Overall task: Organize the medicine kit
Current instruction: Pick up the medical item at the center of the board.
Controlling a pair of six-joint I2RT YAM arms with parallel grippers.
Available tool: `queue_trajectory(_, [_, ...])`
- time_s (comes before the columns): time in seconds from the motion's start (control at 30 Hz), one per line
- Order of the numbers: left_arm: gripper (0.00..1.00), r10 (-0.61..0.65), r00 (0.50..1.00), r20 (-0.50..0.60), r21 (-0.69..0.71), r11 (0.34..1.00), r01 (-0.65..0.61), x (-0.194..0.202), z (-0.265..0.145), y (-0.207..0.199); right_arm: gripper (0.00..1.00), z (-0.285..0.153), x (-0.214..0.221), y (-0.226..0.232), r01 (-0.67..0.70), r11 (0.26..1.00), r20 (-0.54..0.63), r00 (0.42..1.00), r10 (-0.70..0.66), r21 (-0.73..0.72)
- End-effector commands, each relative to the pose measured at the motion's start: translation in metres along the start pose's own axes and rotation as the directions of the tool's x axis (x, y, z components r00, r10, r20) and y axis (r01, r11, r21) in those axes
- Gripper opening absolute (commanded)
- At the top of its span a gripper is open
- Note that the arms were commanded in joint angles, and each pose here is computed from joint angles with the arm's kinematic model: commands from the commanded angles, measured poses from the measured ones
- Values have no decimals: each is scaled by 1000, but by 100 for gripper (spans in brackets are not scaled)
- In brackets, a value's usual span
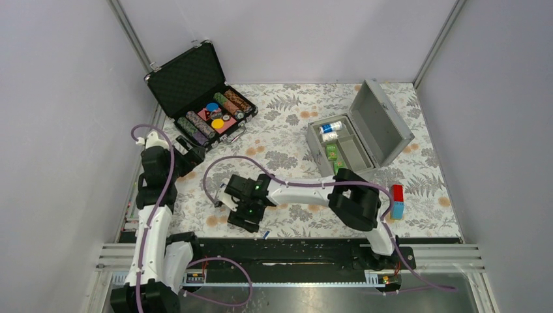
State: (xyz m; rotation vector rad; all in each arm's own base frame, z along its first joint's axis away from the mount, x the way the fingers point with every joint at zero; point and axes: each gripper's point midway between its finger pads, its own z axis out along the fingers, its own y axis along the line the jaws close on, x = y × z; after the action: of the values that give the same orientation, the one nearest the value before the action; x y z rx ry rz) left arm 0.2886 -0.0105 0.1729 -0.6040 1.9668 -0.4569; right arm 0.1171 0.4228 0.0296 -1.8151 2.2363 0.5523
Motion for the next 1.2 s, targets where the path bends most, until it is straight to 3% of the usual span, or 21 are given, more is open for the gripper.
queue_trajectory(0.0, [89, 3, 986, 167, -34, 999, 3, -39, -8, -4, 65, 12, -2, -6, -5, 996, -14, 1000, 6, 86])
queue_trajectory(0.23, [90, 22, 980, 197, -43, 999, -14, -43, -13, -3, 50, 23, 26, -21, 35, 984, -75, 997, -22, 175])
queue_trajectory(0.37, [90, 38, 983, 179, -55, 998, -29, -42, -11, -1, 26, 2, 14, -34, 36, 963, -30, 999, -28, 268])
queue_trajectory(0.57, [90, 27, 994, 107, -54, 998, -22, -39, 6, -1, 25, -61, -9, -41, 5, 940, 78, 996, -34, 342])
queue_trajectory(0.77, [84, -2, 997, -78, -11, 1000, 1, -20, 36, -9, 22, -155, -1, -75, -77, 891, 215, 976, -24, 448])
queue_trajectory(0.93, [84, -3, 980, -197, -43, 999, -6, -9, 52, -4, 21, -233, 30, -114, -207, 835, 325, 945, 36, 510])
queue_trajectory(1.07, [84, 46, 960, -275, 99, 995, -19, -2, 58, -27, 22, -281, 69, -154, -293, 733, 350, 933, 81, 613])
queue_trajectory(1.17, [84, 34, 947, -318, 76, 997, -10, 2, 62, -25, 23, -299, 106, -178, -327, 658, 327, 936, 129, 679])
